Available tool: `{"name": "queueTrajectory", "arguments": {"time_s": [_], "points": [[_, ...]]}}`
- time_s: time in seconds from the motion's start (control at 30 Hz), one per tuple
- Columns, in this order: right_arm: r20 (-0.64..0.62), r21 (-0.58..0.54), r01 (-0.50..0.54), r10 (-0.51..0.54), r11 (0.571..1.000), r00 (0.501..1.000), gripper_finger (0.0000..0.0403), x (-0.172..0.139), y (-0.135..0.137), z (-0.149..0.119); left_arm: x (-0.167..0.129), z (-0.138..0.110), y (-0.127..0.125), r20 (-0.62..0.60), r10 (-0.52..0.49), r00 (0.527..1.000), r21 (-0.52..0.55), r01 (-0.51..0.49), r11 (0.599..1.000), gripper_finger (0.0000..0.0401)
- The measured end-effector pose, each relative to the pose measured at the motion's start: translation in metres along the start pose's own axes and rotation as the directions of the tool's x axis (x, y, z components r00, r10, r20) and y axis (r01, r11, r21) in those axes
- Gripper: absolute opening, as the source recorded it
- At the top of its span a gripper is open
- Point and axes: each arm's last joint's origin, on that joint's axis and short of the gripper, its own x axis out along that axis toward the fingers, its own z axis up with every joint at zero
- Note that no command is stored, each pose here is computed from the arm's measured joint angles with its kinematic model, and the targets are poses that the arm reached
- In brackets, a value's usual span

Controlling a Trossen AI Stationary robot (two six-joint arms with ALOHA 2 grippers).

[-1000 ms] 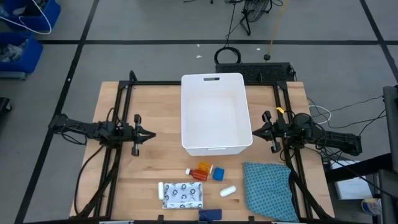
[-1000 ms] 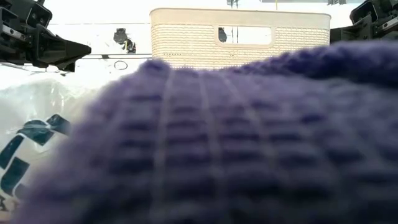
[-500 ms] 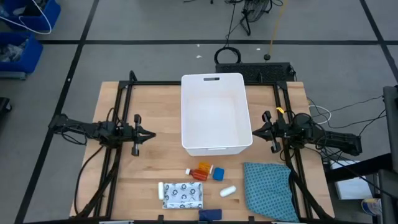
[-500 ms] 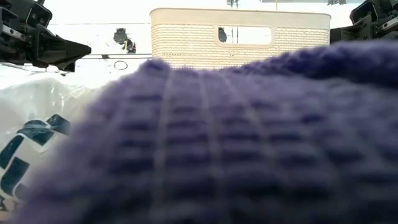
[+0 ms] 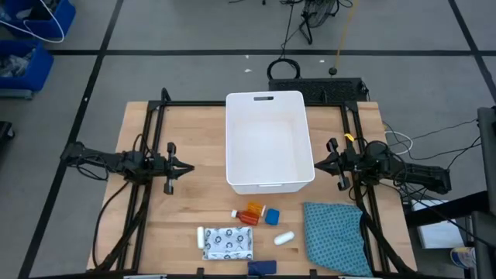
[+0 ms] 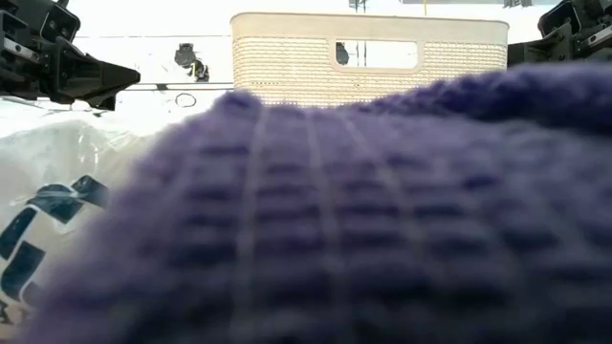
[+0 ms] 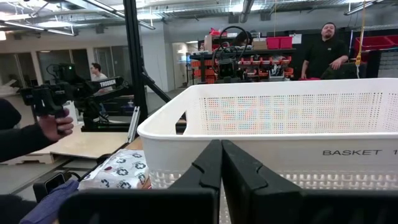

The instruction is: Pick & place medical supplies in basket/bin

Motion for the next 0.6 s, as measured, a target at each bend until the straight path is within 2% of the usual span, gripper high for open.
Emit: {"name": "queueTrajectory", "arguments": {"time_s": [0.2,0.47,0.6], "points": [[0.0,0.0,0.0,0.0,1.0,1.0,0.0,0.0,0.0,0.0,0.0,0.001,0.0,0.009,0.0,1.0,-0.069,0.0,0.998,0.0031],[-0.001,0.001,0.0,0.0,1.0,1.0,0.0,0.0,0.0,0.0,0.0,0.009,0.001,0.087,0.007,0.996,-0.148,0.006,0.989,0.0031],[0.028,-0.024,-0.002,0.003,1.0,1.0,0.0,0.0,0.0,0.003,-0.001,0.012,0.001,0.126,0.013,0.992,-0.15,0.006,0.989,0.0031]]}}
